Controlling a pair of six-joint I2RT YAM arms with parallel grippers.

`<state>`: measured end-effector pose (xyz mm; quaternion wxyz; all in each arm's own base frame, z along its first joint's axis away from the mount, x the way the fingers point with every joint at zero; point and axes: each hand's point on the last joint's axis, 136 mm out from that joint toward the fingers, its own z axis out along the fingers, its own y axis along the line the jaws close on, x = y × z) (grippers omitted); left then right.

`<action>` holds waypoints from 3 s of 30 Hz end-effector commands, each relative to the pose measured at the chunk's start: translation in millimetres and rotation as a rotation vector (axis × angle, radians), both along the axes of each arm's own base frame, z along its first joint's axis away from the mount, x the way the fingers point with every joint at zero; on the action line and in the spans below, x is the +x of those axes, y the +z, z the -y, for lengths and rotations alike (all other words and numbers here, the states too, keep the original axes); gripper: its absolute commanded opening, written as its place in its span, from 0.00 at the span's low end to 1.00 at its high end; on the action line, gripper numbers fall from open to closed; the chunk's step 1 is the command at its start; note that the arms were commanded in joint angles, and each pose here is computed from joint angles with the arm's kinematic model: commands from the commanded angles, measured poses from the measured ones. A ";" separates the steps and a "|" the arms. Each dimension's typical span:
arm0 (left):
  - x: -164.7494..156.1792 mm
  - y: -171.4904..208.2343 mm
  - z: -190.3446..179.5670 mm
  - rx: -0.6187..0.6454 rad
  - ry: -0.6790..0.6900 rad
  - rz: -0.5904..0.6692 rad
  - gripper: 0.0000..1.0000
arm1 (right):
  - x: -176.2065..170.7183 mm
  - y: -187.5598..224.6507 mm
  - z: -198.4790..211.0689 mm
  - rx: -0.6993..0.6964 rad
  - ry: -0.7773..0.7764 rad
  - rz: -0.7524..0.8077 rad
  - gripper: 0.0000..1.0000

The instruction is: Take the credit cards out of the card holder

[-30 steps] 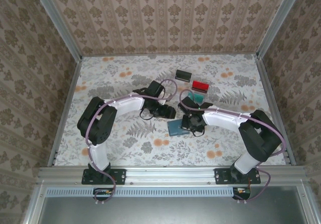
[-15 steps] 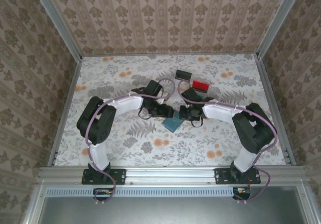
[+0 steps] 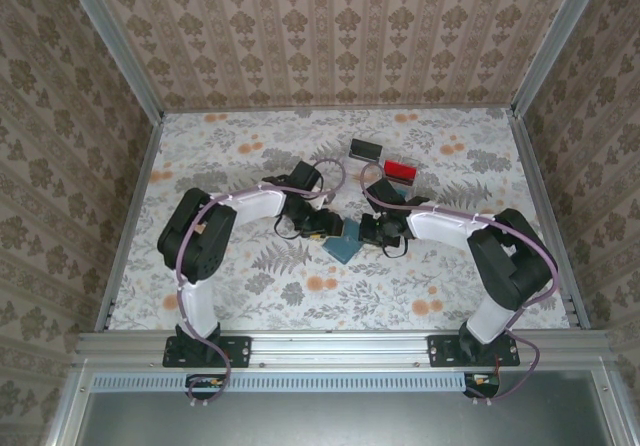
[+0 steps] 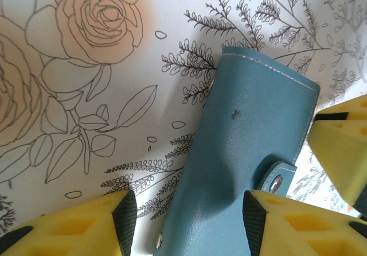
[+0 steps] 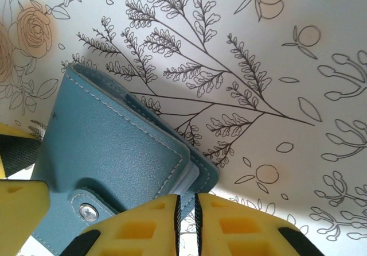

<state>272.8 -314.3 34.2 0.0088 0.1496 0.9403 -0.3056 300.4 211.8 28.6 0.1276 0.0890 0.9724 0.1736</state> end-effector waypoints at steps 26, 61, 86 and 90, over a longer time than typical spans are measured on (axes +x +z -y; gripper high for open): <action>3.3 51.6 21.7 -0.319 0.024 -0.018 0.39 | 5.7 -19.8 -8.9 0.018 -0.011 -0.032 0.19; 30.6 59.4 -22.0 -0.226 0.167 0.143 0.00 | 25.3 51.9 -29.6 0.198 0.072 0.189 0.56; 35.3 76.1 -34.3 -0.292 0.282 0.186 0.00 | 35.9 54.0 -101.7 0.316 0.169 0.119 0.42; 31.9 78.4 -30.5 -0.311 0.268 0.180 0.00 | 38.2 52.9 -101.4 0.297 0.170 0.113 0.36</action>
